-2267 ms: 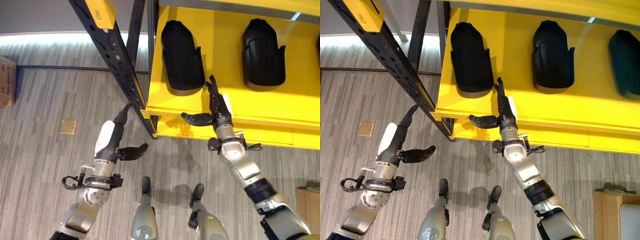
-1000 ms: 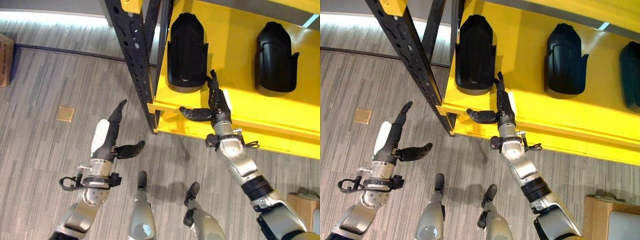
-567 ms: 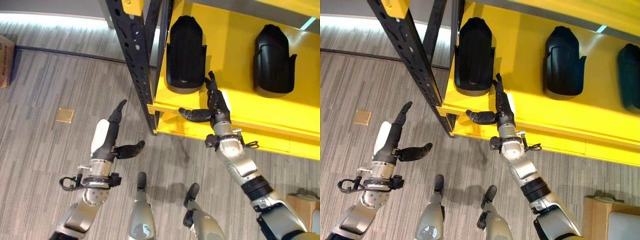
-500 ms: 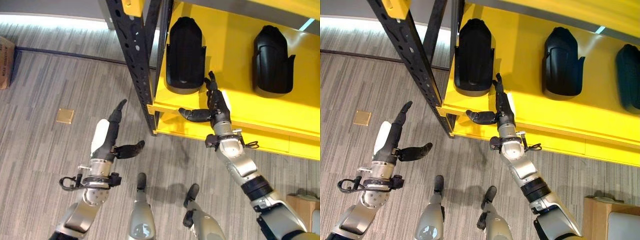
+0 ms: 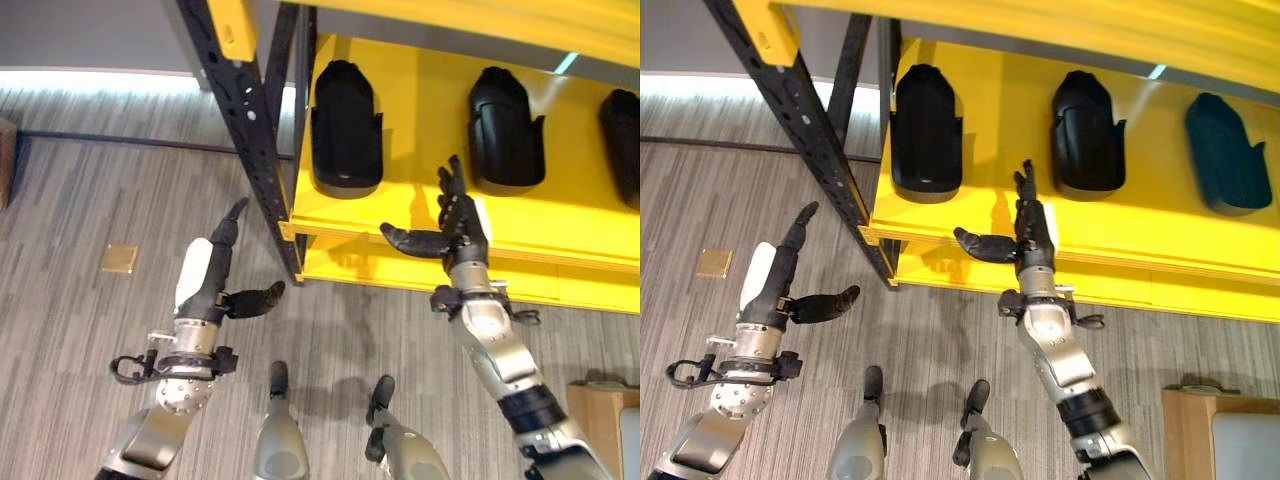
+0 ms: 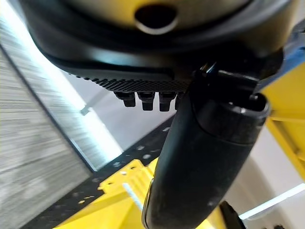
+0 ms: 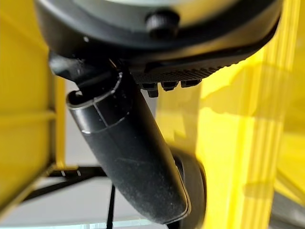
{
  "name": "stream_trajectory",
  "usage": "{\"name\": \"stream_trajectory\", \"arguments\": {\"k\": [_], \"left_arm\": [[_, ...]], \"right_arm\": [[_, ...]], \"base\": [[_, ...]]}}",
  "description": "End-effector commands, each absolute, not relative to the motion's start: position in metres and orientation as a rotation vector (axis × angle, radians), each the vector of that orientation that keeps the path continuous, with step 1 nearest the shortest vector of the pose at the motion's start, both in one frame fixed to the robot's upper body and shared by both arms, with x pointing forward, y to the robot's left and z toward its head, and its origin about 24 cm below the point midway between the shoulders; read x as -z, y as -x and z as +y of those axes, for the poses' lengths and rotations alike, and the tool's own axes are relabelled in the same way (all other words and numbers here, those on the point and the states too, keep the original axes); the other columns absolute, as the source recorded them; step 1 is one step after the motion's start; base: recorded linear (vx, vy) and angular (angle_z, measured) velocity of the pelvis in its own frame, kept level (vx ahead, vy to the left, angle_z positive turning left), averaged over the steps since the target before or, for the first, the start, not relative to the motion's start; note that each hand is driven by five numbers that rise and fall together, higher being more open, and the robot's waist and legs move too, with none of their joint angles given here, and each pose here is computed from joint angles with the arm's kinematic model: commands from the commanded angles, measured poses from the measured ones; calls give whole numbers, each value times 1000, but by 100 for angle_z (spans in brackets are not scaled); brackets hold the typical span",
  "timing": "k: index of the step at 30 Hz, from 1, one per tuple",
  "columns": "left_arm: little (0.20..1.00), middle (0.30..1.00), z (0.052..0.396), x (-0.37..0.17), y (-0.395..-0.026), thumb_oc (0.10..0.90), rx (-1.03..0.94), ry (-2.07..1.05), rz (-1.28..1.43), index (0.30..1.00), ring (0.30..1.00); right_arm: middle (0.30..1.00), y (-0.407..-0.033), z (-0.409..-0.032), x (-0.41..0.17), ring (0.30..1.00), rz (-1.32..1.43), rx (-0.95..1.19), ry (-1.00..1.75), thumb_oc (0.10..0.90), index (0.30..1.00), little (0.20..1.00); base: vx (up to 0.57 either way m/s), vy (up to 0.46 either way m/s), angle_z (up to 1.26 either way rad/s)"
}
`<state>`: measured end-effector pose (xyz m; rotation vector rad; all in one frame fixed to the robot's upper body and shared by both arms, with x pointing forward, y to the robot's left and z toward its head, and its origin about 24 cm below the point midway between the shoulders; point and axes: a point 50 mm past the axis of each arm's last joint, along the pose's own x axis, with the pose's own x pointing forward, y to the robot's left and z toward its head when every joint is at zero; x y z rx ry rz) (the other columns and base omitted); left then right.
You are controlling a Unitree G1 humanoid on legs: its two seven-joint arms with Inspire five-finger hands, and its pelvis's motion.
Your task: Move parts from the plastic box to the shelf.
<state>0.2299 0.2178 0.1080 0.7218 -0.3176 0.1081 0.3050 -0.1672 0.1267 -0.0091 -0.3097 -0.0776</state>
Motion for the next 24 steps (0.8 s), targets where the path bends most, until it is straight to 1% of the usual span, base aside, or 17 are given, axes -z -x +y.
{"name": "stream_trajectory", "arguments": {"k": [1,10,14,24], "left_arm": [[1000,1000,214,-133,-220,900,-70,-792,-479,1000,1000],[1000,1000,206,-131,-219,900,-18,-853,-507,1000,1000],[1000,1000,198,-124,-220,900,48,-903,-502,1000,1000],[1000,1000,182,-109,-228,900,126,-911,-480,1000,1000]], "right_arm": [[1000,-290,-172,-161,1000,-540,73,16,900,1000,1000],[1000,-259,-190,-150,1000,-536,59,3,900,1000,1000],[1000,-246,-196,-148,1000,-541,48,-41,900,1000,1000],[1000,-233,-200,-149,1000,-565,57,-103,900,1000,1000]], "base": [[5,-13,-7],[-9,-22,-15],[-21,-30,-15],[-28,-27,-15]]}}
